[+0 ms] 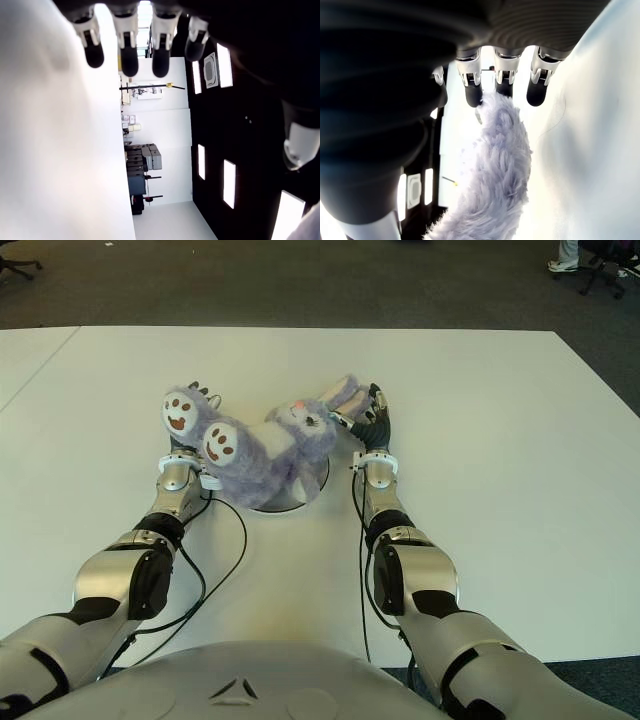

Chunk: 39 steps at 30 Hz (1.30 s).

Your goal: Put the doll into the plate.

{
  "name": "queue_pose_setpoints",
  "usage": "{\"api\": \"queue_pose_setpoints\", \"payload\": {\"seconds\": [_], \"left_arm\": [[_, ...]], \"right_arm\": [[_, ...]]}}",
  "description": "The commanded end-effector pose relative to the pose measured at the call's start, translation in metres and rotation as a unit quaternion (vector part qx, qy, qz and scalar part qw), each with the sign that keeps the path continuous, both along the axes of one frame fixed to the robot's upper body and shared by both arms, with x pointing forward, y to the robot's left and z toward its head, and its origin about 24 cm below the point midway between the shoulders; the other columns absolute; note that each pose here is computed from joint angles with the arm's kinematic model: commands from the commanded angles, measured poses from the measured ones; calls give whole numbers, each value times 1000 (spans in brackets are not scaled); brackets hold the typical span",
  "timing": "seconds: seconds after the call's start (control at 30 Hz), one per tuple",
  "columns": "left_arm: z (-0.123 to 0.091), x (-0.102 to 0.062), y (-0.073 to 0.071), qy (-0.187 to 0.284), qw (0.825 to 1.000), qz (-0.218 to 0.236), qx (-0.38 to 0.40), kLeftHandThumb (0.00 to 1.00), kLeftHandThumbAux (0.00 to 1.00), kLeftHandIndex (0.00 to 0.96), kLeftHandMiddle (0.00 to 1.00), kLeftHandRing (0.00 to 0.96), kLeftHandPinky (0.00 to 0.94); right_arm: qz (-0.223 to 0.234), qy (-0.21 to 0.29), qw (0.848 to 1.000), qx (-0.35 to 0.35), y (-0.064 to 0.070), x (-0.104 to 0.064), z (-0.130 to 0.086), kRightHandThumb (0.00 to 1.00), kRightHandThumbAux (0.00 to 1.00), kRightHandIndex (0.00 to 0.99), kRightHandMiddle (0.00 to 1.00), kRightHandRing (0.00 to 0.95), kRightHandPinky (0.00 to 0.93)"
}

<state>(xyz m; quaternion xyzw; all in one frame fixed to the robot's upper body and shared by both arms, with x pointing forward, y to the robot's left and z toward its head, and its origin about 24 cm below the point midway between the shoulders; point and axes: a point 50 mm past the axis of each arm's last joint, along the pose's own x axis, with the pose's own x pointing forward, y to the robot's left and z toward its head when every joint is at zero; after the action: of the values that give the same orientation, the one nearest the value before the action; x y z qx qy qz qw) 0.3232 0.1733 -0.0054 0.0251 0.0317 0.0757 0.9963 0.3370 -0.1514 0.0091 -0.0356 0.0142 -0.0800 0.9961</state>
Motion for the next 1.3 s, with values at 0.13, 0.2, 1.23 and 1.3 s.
{"api": "queue_pose_setpoints", "payload": {"seconds": [0.13, 0.2, 1.23, 1.3], "left_arm": [[-97, -90, -2, 241, 970, 18, -15, 0, 500, 72, 142, 124, 97], [-97, -90, -2, 241, 970, 19, -13, 0, 498, 72, 138, 120, 93], [-97, -90, -2, 242, 970, 15, -19, 0, 513, 73, 142, 123, 112], [-97, -90, -2, 242, 970, 16, -20, 0, 515, 77, 146, 128, 111]], "right_arm": [[-17, 234, 971, 47, 7, -89, -103, 0, 836, 52, 67, 63, 84], [-19, 233, 971, 51, 7, -89, -103, 0, 839, 53, 67, 64, 86], [-16, 234, 970, 68, 7, -89, -103, 0, 826, 49, 70, 66, 89], [-16, 233, 970, 69, 7, -89, -103, 0, 827, 47, 68, 64, 86]]}}
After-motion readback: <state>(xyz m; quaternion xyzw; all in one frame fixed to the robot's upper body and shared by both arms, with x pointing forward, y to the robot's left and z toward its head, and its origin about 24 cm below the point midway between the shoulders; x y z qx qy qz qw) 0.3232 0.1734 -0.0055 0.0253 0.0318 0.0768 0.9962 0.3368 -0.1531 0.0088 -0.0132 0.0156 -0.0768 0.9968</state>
